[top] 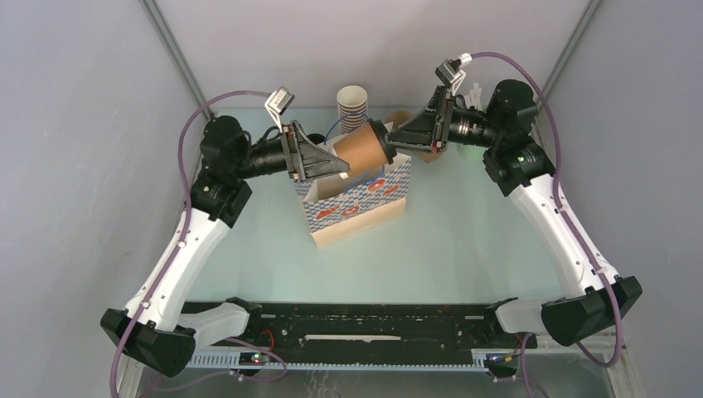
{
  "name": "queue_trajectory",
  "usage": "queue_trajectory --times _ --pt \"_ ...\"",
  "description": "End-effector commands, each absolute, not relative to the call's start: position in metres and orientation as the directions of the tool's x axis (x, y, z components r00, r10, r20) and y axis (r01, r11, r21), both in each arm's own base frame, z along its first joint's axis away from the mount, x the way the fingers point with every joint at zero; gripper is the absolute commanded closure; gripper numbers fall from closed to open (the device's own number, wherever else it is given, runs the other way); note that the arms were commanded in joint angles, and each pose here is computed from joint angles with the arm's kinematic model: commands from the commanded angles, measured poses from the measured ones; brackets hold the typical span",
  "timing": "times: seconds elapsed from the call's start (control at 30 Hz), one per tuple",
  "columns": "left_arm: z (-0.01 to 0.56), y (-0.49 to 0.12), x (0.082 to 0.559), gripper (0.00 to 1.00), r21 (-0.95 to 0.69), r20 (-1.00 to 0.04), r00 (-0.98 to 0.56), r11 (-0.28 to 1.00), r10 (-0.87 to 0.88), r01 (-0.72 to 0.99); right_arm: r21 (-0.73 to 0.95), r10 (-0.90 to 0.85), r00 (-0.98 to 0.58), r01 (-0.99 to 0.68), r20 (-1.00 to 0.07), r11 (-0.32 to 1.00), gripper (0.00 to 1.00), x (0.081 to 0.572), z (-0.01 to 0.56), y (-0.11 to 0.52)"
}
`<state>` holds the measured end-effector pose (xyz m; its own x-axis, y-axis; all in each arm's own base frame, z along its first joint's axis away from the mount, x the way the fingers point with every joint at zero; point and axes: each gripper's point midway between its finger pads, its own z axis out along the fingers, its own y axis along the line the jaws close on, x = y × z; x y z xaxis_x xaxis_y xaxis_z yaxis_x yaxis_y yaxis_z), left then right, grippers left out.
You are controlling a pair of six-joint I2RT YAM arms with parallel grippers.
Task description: Pack the takeout coffee
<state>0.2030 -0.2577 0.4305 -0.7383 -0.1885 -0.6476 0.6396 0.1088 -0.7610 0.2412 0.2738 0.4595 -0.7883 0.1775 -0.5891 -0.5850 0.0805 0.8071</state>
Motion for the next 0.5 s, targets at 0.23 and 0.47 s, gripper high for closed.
queue_trajectory --times 0.23,0.47 --pt "0.436 -0.251 0.207 0.49 -0.711 -0.703 -0.678 0.199 -0.215 0.674 0.781 0.169 -0.765 -0.622 -0.621 0.054 0.33 0.233 0.471 0.274" --pt "0.412 -0.19 0.249 0.13 -0.694 -0.693 -0.593 0.601 -0.41 0.396 0.77 0.331 -0.7 -0.613 -0.633 0.178 0.35 0.255 0.473 0.238"
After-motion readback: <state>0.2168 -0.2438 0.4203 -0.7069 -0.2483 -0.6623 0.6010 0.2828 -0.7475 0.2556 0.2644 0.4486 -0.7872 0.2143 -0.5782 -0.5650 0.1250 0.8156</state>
